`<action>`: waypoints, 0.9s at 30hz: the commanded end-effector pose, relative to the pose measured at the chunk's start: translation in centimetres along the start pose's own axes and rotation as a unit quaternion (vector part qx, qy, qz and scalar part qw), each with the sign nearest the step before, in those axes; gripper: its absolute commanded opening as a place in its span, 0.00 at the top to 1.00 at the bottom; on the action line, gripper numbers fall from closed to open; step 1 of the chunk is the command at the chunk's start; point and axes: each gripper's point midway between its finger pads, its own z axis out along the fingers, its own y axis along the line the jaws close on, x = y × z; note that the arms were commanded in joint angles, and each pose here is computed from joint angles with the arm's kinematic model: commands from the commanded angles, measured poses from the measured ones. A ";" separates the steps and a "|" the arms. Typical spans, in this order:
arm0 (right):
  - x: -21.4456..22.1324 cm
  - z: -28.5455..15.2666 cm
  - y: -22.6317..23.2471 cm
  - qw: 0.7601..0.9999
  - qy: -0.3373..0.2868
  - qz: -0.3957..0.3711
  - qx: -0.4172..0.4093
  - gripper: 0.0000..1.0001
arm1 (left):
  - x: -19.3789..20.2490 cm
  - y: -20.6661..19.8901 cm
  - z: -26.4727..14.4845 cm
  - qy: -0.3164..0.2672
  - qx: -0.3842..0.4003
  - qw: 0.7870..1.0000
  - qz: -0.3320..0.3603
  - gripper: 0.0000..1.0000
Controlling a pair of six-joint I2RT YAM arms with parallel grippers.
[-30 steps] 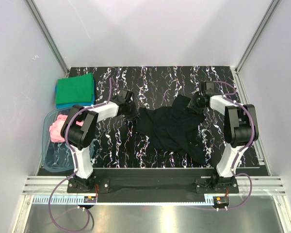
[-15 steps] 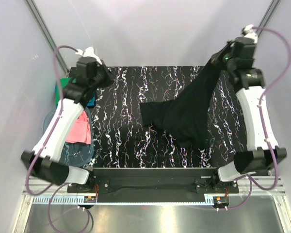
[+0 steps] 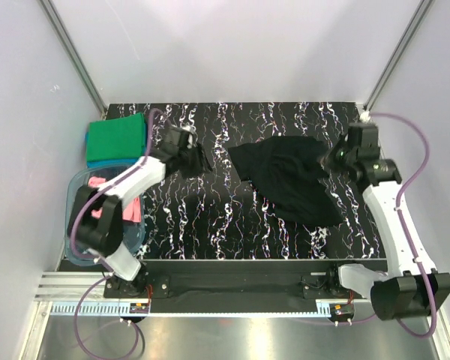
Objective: Fold and stack the t-shirts
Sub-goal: Flatten the tshirt out
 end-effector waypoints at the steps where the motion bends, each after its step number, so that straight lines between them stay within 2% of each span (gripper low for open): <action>1: 2.0 -1.3 0.7 0.998 0.008 0.026 -0.048 1.00 | -1.9 -5.0 1.6 -0.036 0.070 0.996 0.029 0.43; 3: 3.2 -1.3 0.6 0.998 0.023 0.030 -0.059 1.00 | -2.1 -4.6 3.5 -0.028 0.043 0.998 0.025 0.42; 5: 4.8 -1.0 0.3 0.996 0.038 0.033 -0.072 1.00 | -1.4 -3.2 8.0 0.001 0.014 1.000 0.009 0.42; 6: 5.1 -1.1 0.2 0.996 0.042 0.035 -0.074 1.00 | -2.4 -4.0 7.7 -0.009 0.021 1.000 0.010 0.42; 9: 6.0 -1.3 0.1 0.995 0.045 0.038 -0.085 1.00 | -2.3 -3.9 11.2 0.003 0.021 1.000 0.000 0.41; 10: 6.5 -1.1 -0.1 0.994 0.050 0.039 -0.086 1.00 | -1.2 -3.4 13.0 0.025 0.021 0.999 -0.009 0.40; 13: 7.3 0.1 -0.6 0.994 0.067 0.043 -0.075 1.00 | -0.5 -4.4 14.4 0.043 0.035 0.998 -0.020 0.40; 16: 7.6 1.0 -0.4 0.993 0.083 0.036 -0.077 1.00 | -0.7 -5.0 15.8 0.031 0.016 0.999 -0.015 0.38; 20: 7.4 1.6 -0.2 0.993 0.080 0.028 -0.081 1.00 | -0.2 -4.6 17.8 0.048 -0.023 0.998 -0.031 0.38; 23: 6.8 1.7 -0.1 0.994 0.075 0.017 -0.079 1.00 | 1.0 -3.7 18.7 0.060 -0.039 0.997 -0.037 0.40; 27: 5.7 1.6 0.0 0.996 0.055 0.011 -0.075 1.00 | 1.4 -3.3 18.6 0.061 -0.055 0.996 -0.034 0.53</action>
